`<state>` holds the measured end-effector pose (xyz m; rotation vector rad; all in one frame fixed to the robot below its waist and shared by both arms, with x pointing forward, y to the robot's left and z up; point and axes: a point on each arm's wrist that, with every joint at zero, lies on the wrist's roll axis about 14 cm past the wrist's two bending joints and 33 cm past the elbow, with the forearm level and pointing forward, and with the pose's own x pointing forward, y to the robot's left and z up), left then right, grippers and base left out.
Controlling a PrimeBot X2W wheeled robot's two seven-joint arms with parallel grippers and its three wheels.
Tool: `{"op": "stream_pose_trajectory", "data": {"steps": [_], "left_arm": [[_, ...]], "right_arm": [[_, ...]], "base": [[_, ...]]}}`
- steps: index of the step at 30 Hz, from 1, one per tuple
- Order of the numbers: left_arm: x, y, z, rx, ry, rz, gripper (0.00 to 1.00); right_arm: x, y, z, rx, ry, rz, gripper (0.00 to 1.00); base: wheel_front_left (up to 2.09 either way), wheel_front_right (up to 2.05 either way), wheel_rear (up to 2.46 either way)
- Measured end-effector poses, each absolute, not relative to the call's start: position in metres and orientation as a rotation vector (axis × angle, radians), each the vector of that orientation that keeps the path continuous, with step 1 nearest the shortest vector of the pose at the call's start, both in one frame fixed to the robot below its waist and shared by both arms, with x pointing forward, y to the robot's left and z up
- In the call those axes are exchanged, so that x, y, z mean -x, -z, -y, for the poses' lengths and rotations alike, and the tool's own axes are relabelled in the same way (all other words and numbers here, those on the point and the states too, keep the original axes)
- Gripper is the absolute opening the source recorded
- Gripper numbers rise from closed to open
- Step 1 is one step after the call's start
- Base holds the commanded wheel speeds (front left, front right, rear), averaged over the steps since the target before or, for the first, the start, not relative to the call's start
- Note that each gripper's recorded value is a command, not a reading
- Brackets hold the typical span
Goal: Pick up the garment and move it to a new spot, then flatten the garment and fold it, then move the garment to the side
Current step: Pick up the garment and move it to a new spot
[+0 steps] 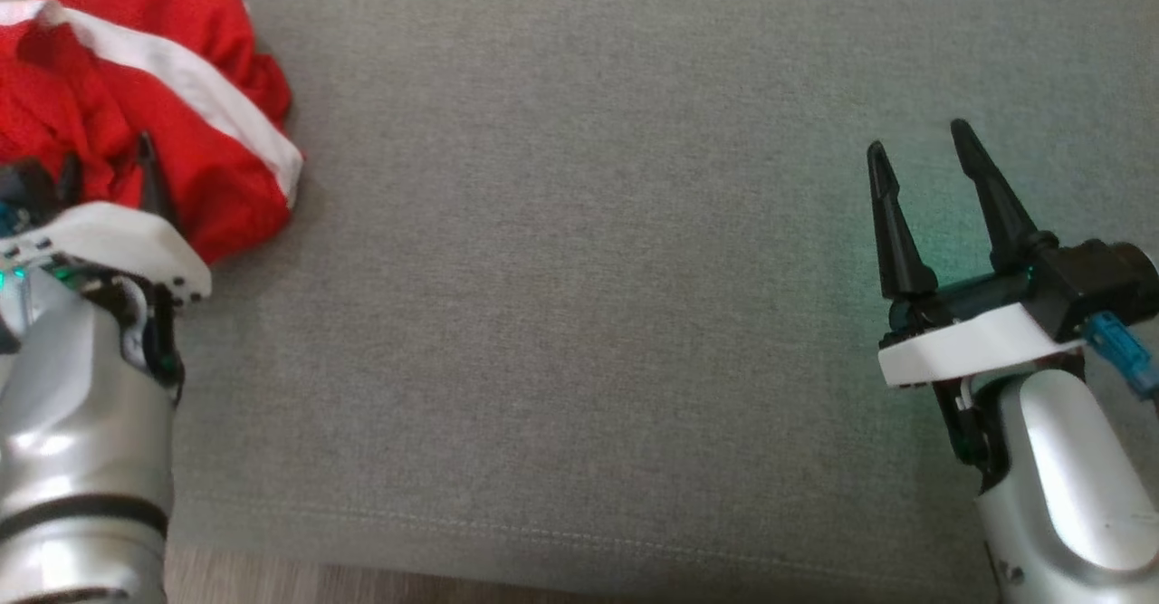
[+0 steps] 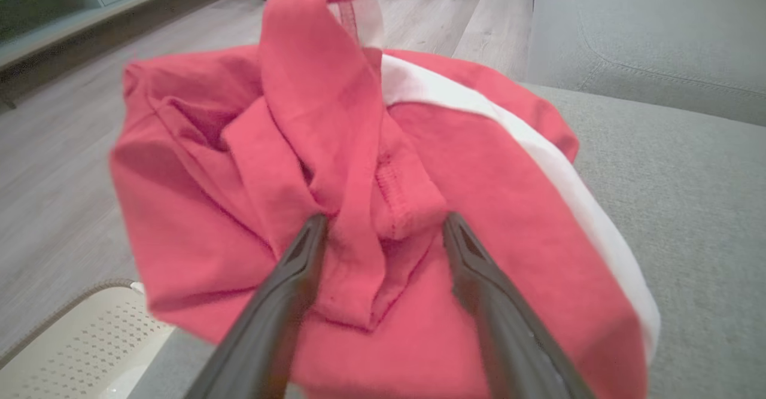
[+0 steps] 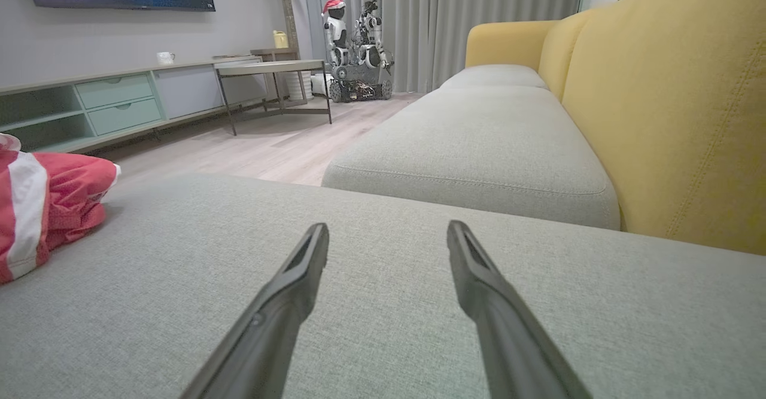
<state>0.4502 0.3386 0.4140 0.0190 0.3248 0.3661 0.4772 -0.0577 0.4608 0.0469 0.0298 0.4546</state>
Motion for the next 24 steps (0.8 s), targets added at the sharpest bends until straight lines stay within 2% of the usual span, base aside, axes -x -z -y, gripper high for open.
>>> {"op": "stream_pose_trajectory", "data": {"steps": [1,2,9,15,24], "left_arm": [[-0.453,-0.412,-0.339,-0.013,-0.368,-0.335,0.36],[-0.456,-0.411,-0.34,-0.008,-0.37,-0.341,0.0],[-0.469,-0.435,-0.347,-0.021,-0.373,-0.28,0.0],[-0.486,-0.53,-0.352,-0.083,-0.362,0.014,0.0],[-0.438,-0.576,-0.325,-0.088,-0.306,0.197,0.0]], "right_arm": [[-0.478,-0.46,0.059,-0.047,-0.451,-0.032,1.0],[-0.478,-0.458,0.061,-0.046,-0.447,-0.036,1.0],[-0.477,-0.463,0.066,-0.044,-0.432,-0.021,1.0],[-0.474,-0.48,0.068,-0.044,-0.419,0.019,1.0],[-0.449,-0.508,0.077,-0.062,-0.377,0.076,1.0]], "base": [[0.0,0.0,0.0],[0.0,0.0,0.0],[0.0,0.0,0.0],[0.0,0.0,0.0],[0.0,0.0,0.0]]}}
